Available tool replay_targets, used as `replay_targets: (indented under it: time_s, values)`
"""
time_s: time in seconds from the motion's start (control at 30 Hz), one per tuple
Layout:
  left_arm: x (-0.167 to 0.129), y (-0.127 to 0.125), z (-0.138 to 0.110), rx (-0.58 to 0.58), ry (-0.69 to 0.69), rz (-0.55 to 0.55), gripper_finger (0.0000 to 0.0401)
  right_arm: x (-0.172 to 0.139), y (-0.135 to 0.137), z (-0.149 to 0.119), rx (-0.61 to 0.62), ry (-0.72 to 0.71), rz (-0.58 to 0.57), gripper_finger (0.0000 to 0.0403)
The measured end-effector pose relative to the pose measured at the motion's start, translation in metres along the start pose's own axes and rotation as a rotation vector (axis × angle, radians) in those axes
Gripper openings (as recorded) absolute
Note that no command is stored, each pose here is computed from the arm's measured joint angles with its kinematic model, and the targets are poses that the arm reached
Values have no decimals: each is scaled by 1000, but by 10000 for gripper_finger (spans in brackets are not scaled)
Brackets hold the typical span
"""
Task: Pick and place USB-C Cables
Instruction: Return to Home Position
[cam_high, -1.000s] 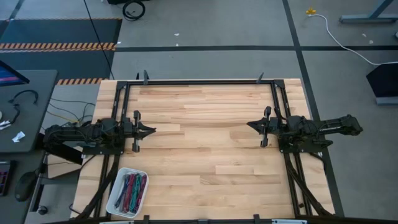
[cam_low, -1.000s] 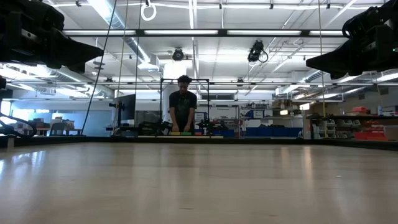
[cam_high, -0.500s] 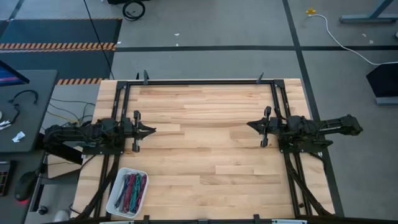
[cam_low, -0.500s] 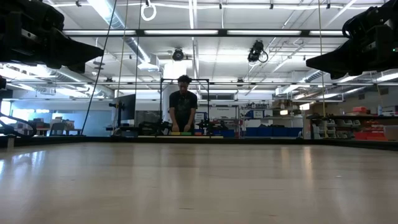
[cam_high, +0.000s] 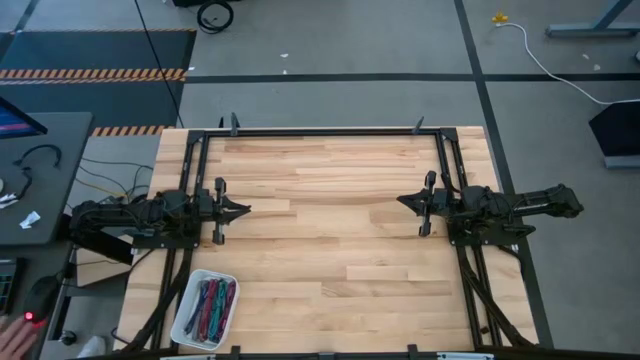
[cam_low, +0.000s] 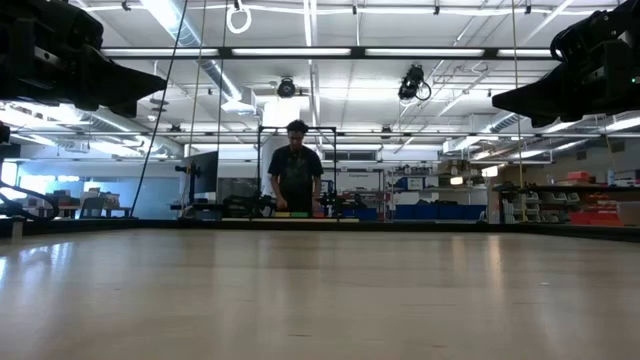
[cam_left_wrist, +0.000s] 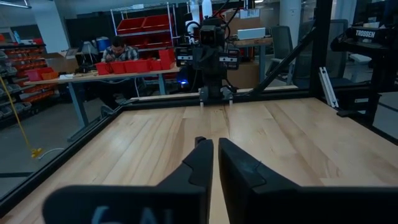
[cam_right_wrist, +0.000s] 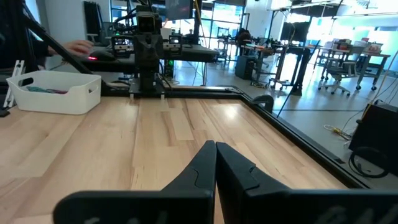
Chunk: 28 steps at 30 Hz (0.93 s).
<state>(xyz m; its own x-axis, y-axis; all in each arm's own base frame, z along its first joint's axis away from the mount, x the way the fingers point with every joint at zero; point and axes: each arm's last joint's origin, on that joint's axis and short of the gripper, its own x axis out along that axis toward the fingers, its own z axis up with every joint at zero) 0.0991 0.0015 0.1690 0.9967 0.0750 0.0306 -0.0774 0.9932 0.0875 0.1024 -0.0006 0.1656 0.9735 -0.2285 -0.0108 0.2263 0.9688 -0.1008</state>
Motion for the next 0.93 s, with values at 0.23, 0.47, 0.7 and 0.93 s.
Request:
replay_targets:
  time_s: [0.23, 0.47, 0.7, 0.93]
  values:
    - [0, 0, 0, 0, 0, 0, 31, 0, 0, 0, 0, 0, 0, 11]
    - [0, 0, 0, 0, 0, 0, 24, 0, 0, 0, 0, 0, 0, 11]
    - [0, 0, 0, 0, 0, 0, 35, 0, 0, 0, 0, 0, 0, 11]
    - [0, 0, 0, 0, 0, 0, 29, 0, 0, 0, 0, 0, 0, 11]
